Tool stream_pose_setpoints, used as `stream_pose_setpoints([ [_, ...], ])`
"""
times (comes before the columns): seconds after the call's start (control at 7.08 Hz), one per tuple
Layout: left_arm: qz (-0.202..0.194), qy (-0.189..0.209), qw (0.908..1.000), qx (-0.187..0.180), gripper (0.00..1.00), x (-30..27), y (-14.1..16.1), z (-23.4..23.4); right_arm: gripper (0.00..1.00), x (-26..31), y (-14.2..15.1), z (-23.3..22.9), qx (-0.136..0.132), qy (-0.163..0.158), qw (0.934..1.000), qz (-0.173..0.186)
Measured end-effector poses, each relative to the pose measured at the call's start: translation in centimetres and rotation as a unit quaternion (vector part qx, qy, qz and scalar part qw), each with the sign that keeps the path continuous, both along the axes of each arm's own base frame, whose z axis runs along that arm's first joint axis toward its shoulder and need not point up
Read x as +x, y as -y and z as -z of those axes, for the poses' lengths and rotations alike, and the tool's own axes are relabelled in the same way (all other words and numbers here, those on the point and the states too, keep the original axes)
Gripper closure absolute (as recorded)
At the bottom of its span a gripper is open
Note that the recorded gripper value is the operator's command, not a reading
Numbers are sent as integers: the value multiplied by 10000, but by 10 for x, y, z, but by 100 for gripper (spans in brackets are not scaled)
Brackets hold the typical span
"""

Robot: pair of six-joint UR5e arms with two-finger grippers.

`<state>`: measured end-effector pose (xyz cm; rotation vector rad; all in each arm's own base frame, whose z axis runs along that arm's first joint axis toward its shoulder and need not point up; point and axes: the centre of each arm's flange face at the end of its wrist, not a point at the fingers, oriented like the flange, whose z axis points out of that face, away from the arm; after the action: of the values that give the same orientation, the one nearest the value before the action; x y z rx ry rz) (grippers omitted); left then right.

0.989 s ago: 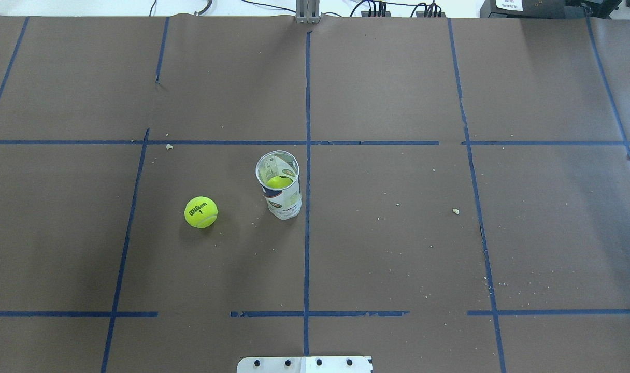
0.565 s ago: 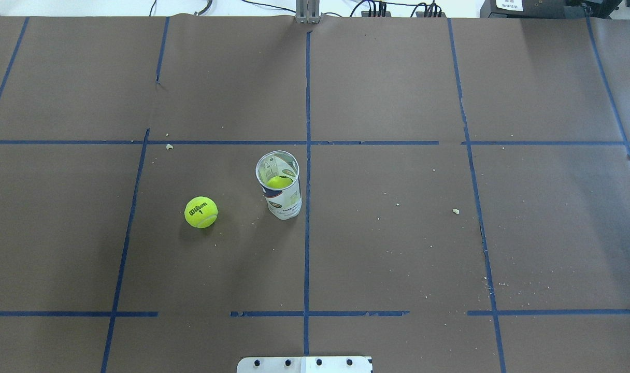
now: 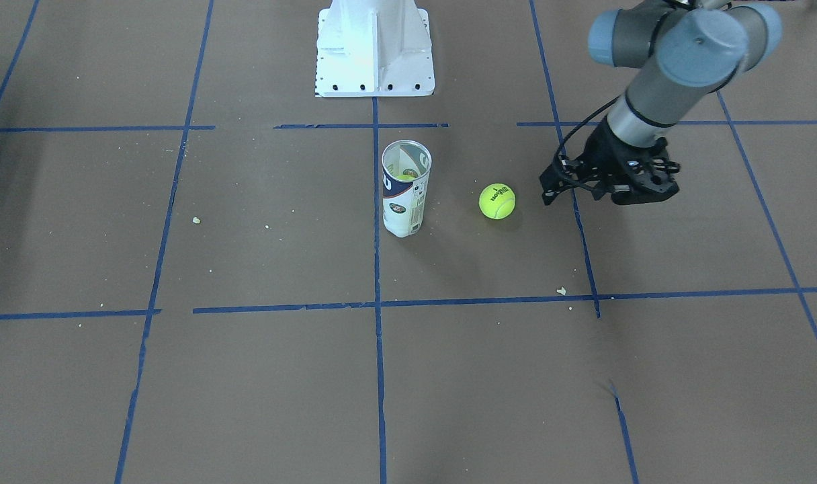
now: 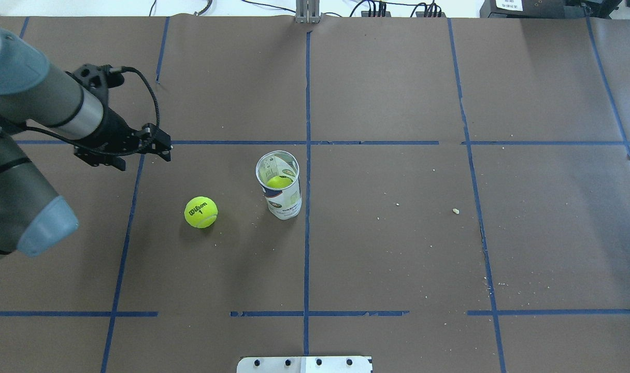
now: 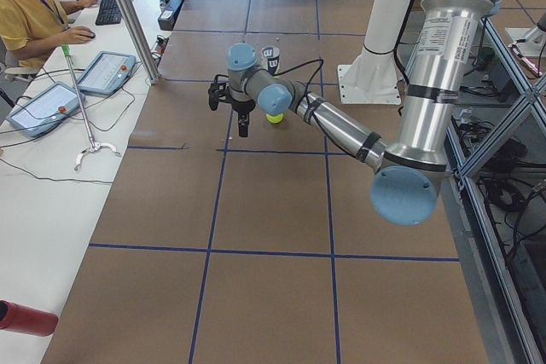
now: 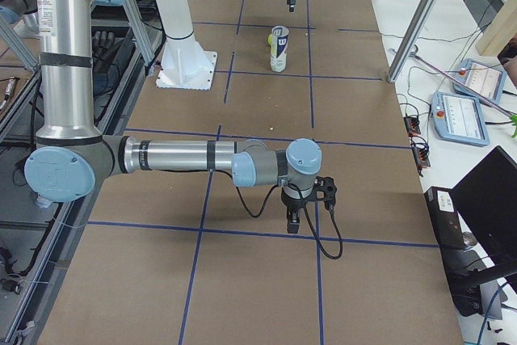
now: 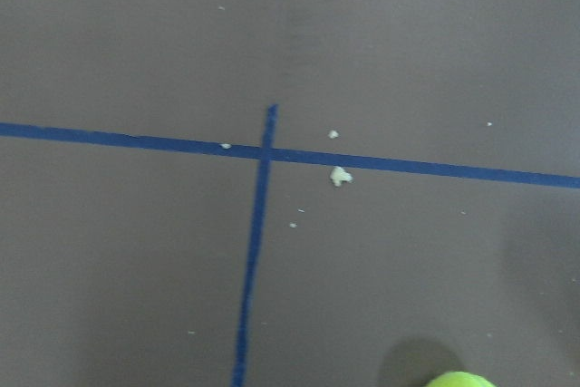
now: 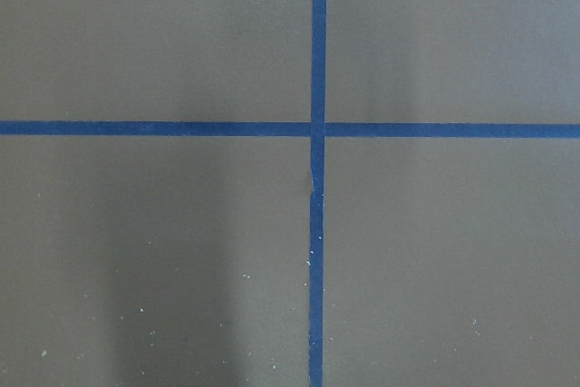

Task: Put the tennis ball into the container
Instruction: 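Reach the left gripper down over the loose tennis ball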

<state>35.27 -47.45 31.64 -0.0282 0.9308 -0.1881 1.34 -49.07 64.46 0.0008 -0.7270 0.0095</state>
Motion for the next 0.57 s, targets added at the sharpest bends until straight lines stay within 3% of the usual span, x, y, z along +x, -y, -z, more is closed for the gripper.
stream_pose_setpoints([
  [0.57,339,324,9987,-223,1,87,-48,3,0,0,0,0,-1,0,10000,2],
])
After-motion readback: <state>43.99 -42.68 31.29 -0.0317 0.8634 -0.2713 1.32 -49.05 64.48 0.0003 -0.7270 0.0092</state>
